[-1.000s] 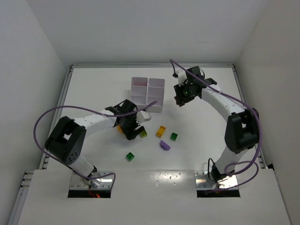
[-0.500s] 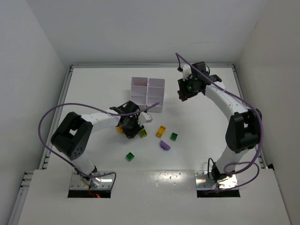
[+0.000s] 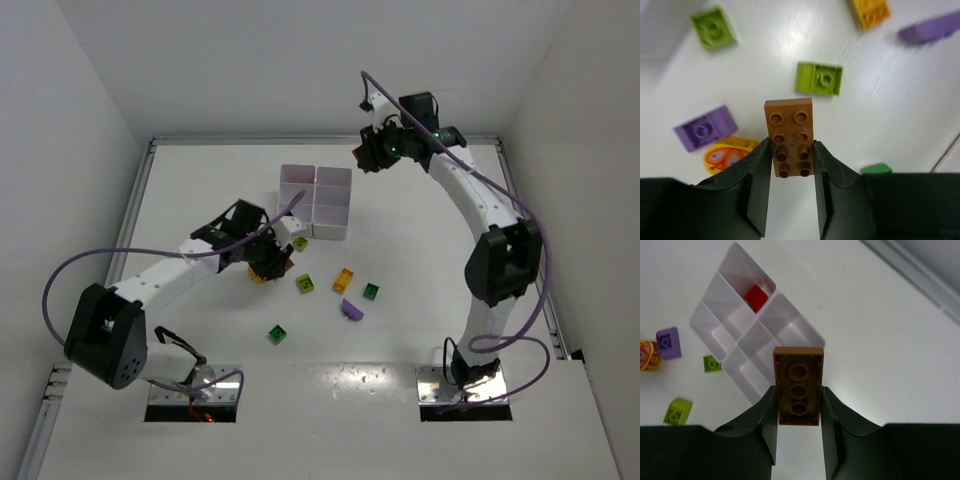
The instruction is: Sort the legos into containers by color
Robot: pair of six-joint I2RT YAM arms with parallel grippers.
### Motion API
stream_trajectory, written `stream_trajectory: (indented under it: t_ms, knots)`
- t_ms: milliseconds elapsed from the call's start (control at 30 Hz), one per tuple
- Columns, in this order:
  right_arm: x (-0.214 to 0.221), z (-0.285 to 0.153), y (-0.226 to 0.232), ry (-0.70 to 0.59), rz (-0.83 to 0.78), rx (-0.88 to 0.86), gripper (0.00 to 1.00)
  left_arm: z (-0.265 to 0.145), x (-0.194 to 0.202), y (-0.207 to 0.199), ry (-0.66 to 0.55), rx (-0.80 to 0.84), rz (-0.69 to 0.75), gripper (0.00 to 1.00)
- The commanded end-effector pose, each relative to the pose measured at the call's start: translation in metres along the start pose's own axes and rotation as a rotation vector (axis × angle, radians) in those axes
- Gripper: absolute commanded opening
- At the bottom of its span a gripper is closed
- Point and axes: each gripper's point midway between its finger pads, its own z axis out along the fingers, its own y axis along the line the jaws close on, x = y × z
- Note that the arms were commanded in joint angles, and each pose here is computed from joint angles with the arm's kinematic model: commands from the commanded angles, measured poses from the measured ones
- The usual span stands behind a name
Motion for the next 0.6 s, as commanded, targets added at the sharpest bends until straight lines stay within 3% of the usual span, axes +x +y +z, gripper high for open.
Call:
stream_trajectory:
  t_ms: [0,67,267,567]
  knots:
    - [-0.034,0.025,0.011,-0.075,-0.160,-0.101,0.03,-0.029,-0.048,-0.002,-0.167,0.043,-0.055,0.11]
    - [-0.046,0.030,0.012,-0.084,-0.206,-0.108,0.03,-0.039,-0.061,0.009,-0.206,0.022,-0.110,0.11]
    - [-0.026,0.072,0.033,-0.010,-0.396,-0.138,0.04,-0.059,-0.083,0.027,-0.282,0.006,-0.177,0.11]
    - [-0.015,0.088,0.032,-0.026,-0.581,-0.030,0.04,-0.067,-0.075,0.060,-0.298,-0.025,-0.281,0.11]
